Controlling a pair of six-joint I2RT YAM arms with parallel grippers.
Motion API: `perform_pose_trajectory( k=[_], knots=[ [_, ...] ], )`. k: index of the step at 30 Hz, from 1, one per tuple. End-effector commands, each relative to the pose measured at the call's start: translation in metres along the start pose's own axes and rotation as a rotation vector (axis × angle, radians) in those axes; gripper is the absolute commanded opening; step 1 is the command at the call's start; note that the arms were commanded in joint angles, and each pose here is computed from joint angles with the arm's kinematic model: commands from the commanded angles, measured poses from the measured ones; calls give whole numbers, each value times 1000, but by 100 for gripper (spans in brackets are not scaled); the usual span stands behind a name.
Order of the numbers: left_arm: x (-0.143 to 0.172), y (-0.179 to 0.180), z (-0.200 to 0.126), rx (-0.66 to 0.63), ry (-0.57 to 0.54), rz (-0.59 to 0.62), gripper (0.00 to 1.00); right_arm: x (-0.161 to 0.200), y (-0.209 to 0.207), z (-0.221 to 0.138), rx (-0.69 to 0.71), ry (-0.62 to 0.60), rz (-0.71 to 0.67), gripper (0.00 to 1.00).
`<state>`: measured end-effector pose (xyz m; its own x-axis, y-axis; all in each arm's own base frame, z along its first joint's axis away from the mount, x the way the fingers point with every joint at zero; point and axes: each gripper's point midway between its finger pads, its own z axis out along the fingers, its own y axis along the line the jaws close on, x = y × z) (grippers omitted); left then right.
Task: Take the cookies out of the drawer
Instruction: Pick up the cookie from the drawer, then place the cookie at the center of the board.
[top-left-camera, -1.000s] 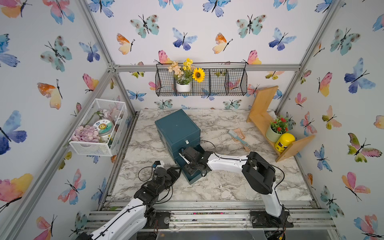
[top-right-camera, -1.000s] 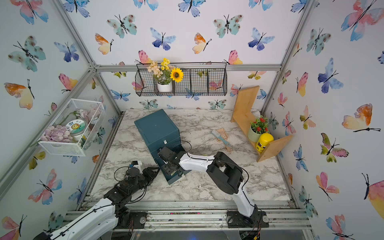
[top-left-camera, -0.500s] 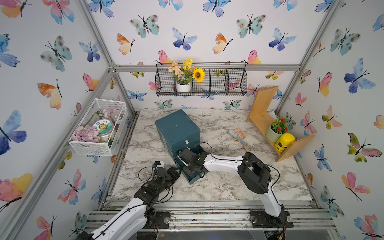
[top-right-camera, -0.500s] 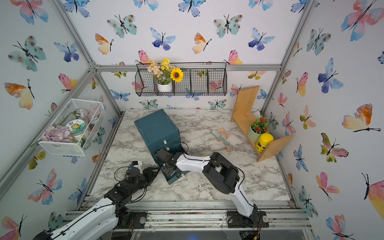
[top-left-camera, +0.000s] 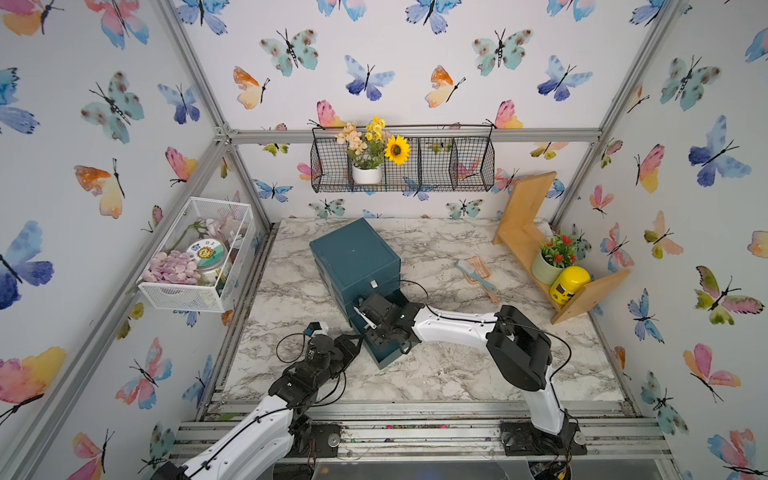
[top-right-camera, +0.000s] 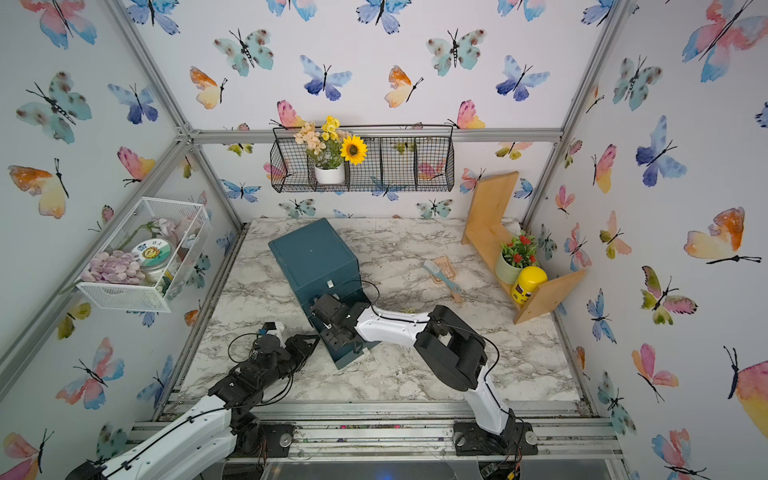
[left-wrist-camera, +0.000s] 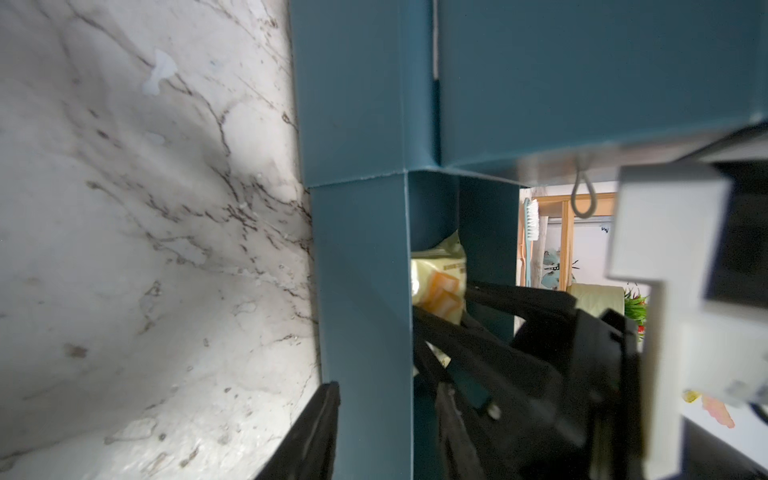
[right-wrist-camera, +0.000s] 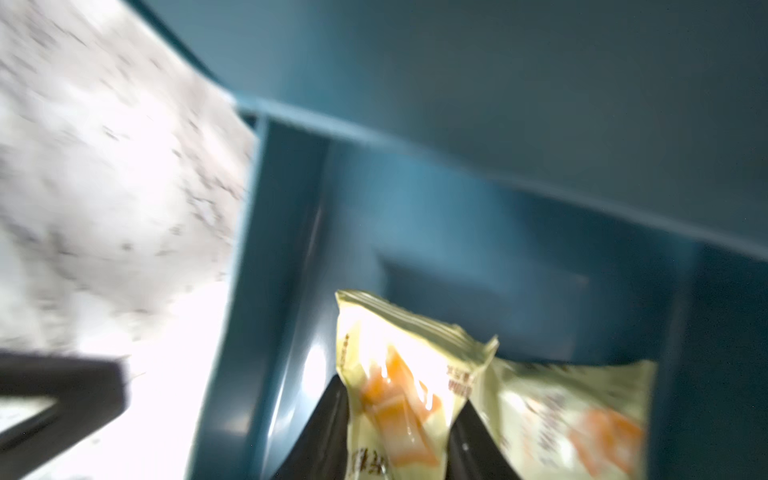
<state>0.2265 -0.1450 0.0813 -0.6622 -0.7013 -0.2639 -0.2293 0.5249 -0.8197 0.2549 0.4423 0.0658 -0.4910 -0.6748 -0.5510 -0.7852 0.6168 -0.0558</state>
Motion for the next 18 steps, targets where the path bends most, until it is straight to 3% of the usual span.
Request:
perform_pose_trajectory(
  k=[1, 11, 18],
  knots=[
    [-7, -5, -4, 4, -39, 7, 44, -21, 3, -27, -37, -90, 29, 32],
    [-10, -10, -6, 23, -54, 8, 44, -25, -4, -71, -44, -162, 81, 30],
    [-10, -16, -3, 37, -44, 24, 44, -7, -31, -103, 62, -159, 97, 30]
  ],
)
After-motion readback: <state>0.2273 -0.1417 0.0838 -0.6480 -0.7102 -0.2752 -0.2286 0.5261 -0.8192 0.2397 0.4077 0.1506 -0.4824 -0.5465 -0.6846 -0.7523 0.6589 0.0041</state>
